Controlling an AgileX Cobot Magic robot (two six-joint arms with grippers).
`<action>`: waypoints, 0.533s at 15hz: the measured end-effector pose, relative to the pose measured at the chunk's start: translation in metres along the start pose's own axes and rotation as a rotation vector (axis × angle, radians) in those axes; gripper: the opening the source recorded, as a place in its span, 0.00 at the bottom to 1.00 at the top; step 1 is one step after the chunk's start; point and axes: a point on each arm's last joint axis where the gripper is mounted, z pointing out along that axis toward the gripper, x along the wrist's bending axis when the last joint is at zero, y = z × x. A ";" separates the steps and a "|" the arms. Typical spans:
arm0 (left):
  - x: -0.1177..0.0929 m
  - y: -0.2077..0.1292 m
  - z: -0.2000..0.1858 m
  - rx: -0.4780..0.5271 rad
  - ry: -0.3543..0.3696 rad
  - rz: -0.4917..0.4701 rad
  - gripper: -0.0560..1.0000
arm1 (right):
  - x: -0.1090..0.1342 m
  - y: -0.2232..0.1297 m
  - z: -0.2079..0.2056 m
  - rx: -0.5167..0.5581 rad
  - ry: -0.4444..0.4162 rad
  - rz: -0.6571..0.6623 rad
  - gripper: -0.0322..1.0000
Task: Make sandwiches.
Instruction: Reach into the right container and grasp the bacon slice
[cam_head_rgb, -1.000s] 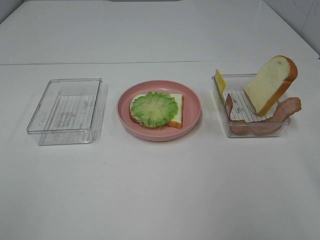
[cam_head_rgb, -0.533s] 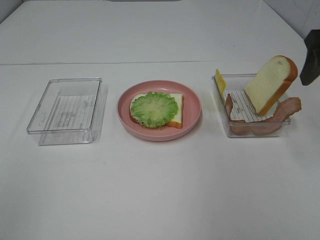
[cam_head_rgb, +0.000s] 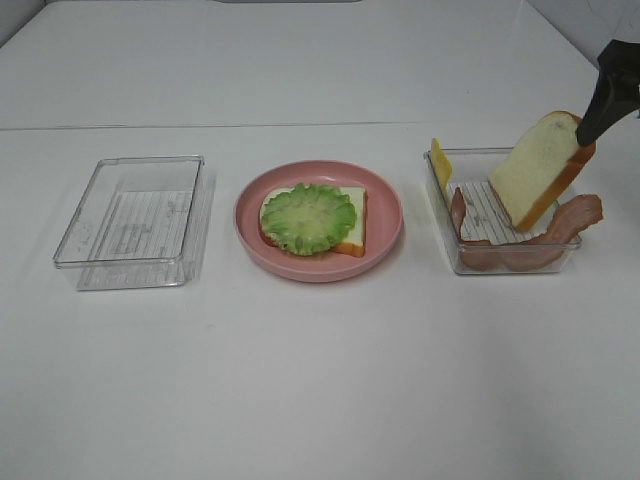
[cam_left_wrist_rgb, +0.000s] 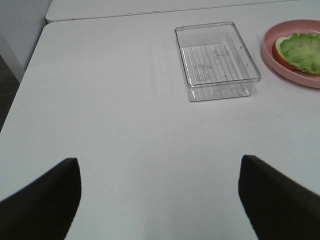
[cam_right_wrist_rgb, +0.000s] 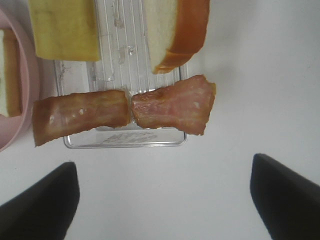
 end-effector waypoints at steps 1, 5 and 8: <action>0.000 0.000 0.000 0.000 0.000 0.000 0.80 | -0.003 0.001 0.005 0.006 0.003 -0.002 0.89; 0.000 0.000 0.000 0.000 0.000 0.000 0.80 | -0.013 0.008 0.040 0.033 0.010 -0.015 0.89; 0.000 0.000 0.000 0.000 0.000 0.000 0.80 | -0.020 0.010 0.067 0.059 0.007 -0.021 0.89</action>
